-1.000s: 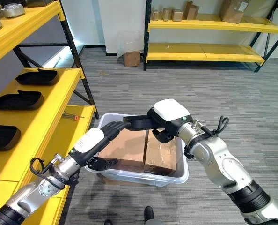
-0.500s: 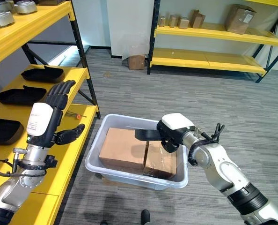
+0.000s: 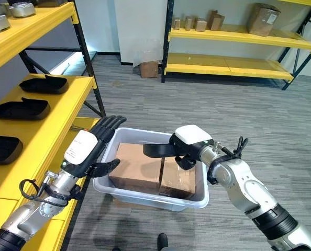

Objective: Move parts from the plastic box to the shelf.

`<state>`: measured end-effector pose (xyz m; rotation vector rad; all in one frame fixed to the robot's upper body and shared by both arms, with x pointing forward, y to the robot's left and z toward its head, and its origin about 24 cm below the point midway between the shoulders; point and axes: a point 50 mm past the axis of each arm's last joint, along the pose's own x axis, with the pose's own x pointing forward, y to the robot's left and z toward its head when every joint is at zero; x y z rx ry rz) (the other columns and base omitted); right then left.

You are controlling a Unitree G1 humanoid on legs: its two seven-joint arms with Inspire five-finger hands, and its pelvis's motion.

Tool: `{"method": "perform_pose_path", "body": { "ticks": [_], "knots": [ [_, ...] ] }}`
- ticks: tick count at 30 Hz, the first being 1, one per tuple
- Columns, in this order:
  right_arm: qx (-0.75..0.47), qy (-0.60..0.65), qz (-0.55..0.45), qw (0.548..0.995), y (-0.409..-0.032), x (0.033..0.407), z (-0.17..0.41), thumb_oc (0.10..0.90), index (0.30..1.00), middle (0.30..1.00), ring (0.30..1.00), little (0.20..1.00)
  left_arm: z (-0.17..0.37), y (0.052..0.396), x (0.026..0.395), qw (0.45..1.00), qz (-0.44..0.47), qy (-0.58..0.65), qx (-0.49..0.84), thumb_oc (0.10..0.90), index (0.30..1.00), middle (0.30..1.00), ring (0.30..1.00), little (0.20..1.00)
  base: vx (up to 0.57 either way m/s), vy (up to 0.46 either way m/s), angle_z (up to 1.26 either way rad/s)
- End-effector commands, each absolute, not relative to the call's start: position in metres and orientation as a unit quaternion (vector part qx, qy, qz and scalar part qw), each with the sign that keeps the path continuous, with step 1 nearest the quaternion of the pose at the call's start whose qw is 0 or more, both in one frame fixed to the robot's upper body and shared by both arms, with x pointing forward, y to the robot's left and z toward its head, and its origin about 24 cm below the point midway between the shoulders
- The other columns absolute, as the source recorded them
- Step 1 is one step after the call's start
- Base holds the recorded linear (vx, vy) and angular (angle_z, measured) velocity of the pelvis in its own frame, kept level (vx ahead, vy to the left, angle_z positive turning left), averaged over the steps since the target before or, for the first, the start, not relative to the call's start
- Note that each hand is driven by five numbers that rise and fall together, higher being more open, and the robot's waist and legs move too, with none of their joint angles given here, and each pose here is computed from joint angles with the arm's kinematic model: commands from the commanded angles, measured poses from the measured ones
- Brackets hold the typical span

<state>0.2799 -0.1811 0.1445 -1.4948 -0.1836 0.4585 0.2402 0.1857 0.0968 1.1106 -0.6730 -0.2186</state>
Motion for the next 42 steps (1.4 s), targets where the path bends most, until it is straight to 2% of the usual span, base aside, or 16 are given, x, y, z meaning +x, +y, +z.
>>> {"method": "perform_pose_path", "body": {
  "ticks": [1,15,42],
  "knots": [
    [-0.657,-0.267,0.151,0.688,-0.144,0.282,0.226,0.400,0.300,0.300,0.300,0.300,0.137,0.179,0.256,0.766,-0.068,-0.398,0.500,0.900,1.000,1.000,1.000,1.000,0.00,0.000,0.00],
    [-0.610,-0.306,0.203,0.702,-0.123,0.270,0.231,0.400,0.300,0.300,0.300,0.300,0.134,0.176,0.258,0.765,-0.065,-0.396,0.503,0.900,1.000,1.000,1.000,1.000,0.00,0.000,0.00],
    [-0.598,-0.355,0.226,0.682,-0.106,0.265,0.225,0.400,0.300,0.300,0.300,0.300,0.125,0.163,0.260,0.773,-0.077,-0.390,0.494,0.900,1.000,1.000,1.000,1.000,0.00,0.000,0.00]
  ]
}}
